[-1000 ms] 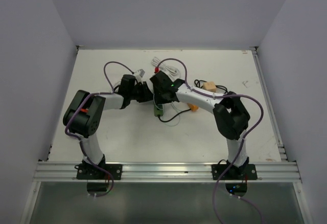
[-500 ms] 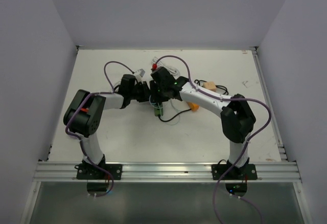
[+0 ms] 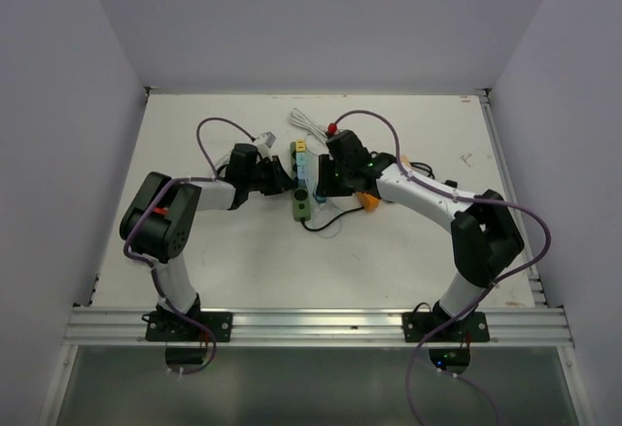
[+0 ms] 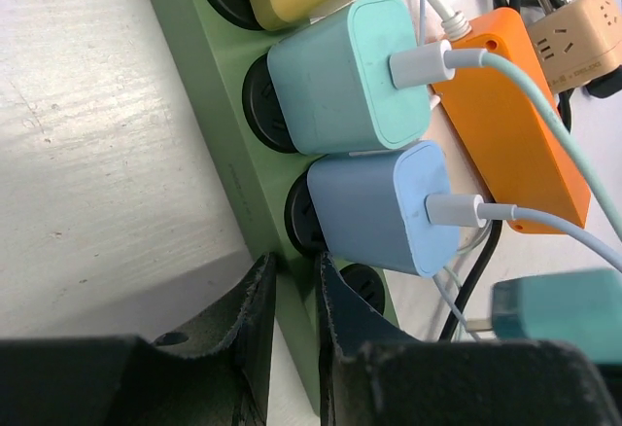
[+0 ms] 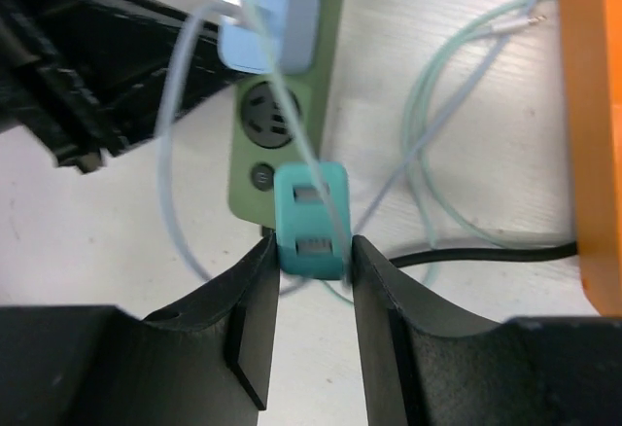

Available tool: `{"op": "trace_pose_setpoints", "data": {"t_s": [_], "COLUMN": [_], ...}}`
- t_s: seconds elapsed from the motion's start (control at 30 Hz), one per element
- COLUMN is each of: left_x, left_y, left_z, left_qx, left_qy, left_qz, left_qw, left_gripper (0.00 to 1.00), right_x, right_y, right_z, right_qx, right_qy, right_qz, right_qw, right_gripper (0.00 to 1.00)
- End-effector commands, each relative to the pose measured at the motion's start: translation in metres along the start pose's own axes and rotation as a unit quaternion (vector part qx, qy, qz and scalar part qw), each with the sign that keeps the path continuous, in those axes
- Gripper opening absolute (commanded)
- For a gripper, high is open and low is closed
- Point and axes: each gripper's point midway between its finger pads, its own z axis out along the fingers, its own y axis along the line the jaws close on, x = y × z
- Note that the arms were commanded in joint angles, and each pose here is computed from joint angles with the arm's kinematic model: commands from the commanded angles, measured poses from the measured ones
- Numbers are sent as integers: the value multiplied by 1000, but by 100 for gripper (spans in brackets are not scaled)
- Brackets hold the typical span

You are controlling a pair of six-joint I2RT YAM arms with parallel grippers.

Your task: Pull the plug off the socket

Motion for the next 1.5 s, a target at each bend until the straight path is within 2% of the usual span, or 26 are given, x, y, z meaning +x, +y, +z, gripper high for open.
{"op": "trace_pose_setpoints", "data": {"t_s": [0.0,0.4,0.73,0.87,1.03,1.07,1.1,1.17,1.2,1.4,1.47], "left_x": [69,48,36,27,18,19,17,11,6,-3,-3], "left_y": [73,50,26,16,8,6,4,-2,-7,-15,-17], "left_z": [-8,-24,-30,-38,-51,-53,-55,-62,-66,-81,-82], "left_qx": [-132,-104,-53,-39,-28,-26,-24,-17,-12,-7,-5], "left_qy": [76,37,8,-14,-46,-48,-53,-70,-80,-111,-115], "left_qz": [22,42,57,69,81,83,85,93,97,107,109], "left_qw": [988,993,997,997,995,995,995,993,992,988,987], "left_gripper": [0,0,0,1,12,16,26,35,47,71,73], "right_x": [4,-2,-64,-82,-90,-84,-87,-78,-79,-66,-65], "right_y": [-7,-33,-1,11,24,24,29,32,29,28,23], "right_z": [-8,4,-40,-35,-16,-4,-3,15,19,57,63], "right_qx": [-17,13,-29,-39,-43,-39,-41,-33,-16,13,33], "right_qy": [-2,4,-82,-93,-80,-70,-72,-55,-52,-29,-28], "right_qz": [-7,-8,-29,-32,-34,-37,-39,-47,-49,-48,-47], "right_qw": [1000,1000,996,994,995,996,996,997,997,998,998], "right_gripper": [39,50,46,54,61,61,61,62,62,62,62]}}
